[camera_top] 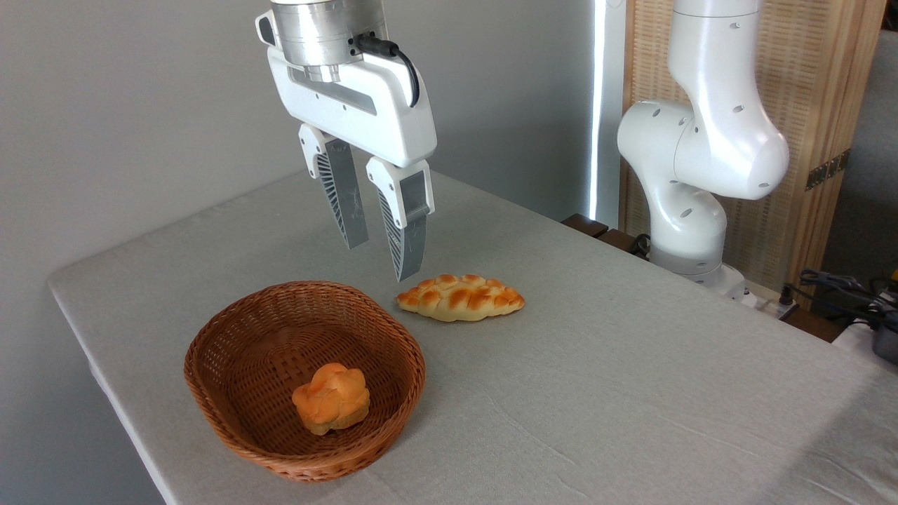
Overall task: Put bread into the basket
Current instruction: 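Lower the open gripper down onto the braided golden bread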
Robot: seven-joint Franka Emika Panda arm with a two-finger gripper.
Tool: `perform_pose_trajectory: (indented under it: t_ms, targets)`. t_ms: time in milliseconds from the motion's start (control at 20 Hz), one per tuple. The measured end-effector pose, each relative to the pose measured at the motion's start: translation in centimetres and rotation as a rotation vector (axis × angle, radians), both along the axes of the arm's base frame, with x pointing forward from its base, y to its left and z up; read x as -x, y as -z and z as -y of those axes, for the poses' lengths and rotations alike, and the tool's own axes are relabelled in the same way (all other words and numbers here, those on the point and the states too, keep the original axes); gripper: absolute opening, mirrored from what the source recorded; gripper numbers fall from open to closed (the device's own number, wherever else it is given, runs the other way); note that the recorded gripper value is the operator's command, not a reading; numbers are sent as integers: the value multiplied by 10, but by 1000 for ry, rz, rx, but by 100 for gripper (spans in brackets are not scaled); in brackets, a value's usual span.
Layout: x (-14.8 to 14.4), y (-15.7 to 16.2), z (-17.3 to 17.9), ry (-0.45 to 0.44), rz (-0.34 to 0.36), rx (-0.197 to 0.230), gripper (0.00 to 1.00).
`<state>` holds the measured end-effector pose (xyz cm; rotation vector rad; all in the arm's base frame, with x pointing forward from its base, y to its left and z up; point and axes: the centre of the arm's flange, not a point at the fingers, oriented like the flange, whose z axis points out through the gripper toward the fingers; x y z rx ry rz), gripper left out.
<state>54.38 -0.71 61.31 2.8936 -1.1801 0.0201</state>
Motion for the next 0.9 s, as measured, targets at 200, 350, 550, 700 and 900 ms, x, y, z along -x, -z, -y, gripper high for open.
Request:
perform_pose_trajectory:
  t_ms: [200, 350, 550, 700, 900]
  targets:
    - [-1, 2, 0, 0, -4, 0, 100]
    - [-2, 3, 0, 0, -6, 0, 100]
    - [0, 10, 4, 8, -30, 0, 100]
    - [17, 21, 26, 94, -59, 0, 100]
    - [75, 41, 63, 295, -92, 0, 100]
